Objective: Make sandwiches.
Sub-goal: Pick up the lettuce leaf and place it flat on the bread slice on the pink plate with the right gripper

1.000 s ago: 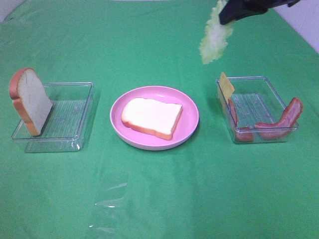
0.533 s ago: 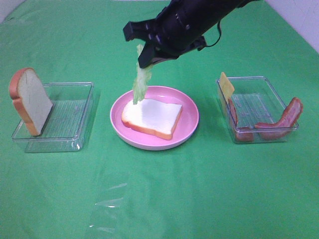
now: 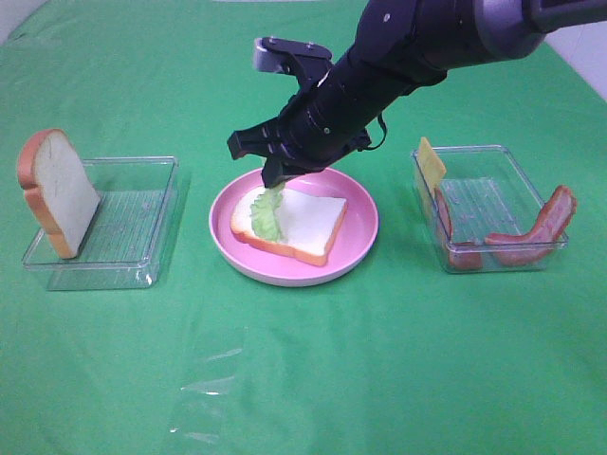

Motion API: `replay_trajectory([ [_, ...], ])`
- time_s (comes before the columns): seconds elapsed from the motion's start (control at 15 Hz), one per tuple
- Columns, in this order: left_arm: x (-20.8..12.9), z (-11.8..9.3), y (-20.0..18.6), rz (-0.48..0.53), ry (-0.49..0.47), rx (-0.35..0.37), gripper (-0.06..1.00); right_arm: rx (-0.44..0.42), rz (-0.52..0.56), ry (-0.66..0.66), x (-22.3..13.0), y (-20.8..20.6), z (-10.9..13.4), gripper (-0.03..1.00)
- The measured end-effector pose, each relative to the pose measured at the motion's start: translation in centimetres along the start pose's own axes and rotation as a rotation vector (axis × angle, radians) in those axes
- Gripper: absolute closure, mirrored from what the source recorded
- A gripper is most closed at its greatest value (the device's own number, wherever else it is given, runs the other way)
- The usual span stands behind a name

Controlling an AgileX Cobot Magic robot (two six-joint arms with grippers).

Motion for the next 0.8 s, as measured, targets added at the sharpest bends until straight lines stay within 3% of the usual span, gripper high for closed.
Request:
replay_trajectory([
  [0.27,0.0,0.0,0.0,0.000,0.000,0.000,-0.05,-0.117,0.009,-0.031,-0.2,0.2,-1.7,0.95],
  [0.4,0.0,0.0,0.0,0.000,0.000,0.000,-0.05,-0.145,0.009,-0.005,-0.2,0.2,-2.1,0.86],
  [0.47,0.0,0.0,0.0,0.000,0.000,0.000,-0.05,-0.153,0.014,-0.008,-0.3,0.1,-2.2,0.68],
  [0.53,0.0,0.0,0.0,0.000,0.000,0.000,-0.05,-0.155,0.017,-0.010,-0.3,0.1,-2.3,0.59],
  [0.6,0.0,0.0,0.0,0.000,0.000,0.000,-0.05,-0.165,0.029,-0.020,-0.5,0.1,-2.4,0.32],
  [0.67,0.0,0.0,0.0,0.000,0.000,0.000,-0.05,-0.177,0.044,-0.033,-0.7,0.1,-2.6,0.14],
  [0.8,0.0,0.0,0.0,0.000,0.000,0.000,-0.05,-0.206,0.099,-0.058,-1.3,-0.5,-2.9,0.00],
])
Point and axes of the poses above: a point on each arm's last joint axis where the gripper is mounted, y pointing out along that axis toward the gripper, z along the wrist's bending axis when the last joint is at zero, x = y × z, the point moved 5 cm from there along y, pointing out along that axis toward the gripper, and after that the axes turned 12 degrees about y, right-handed, at the moved point
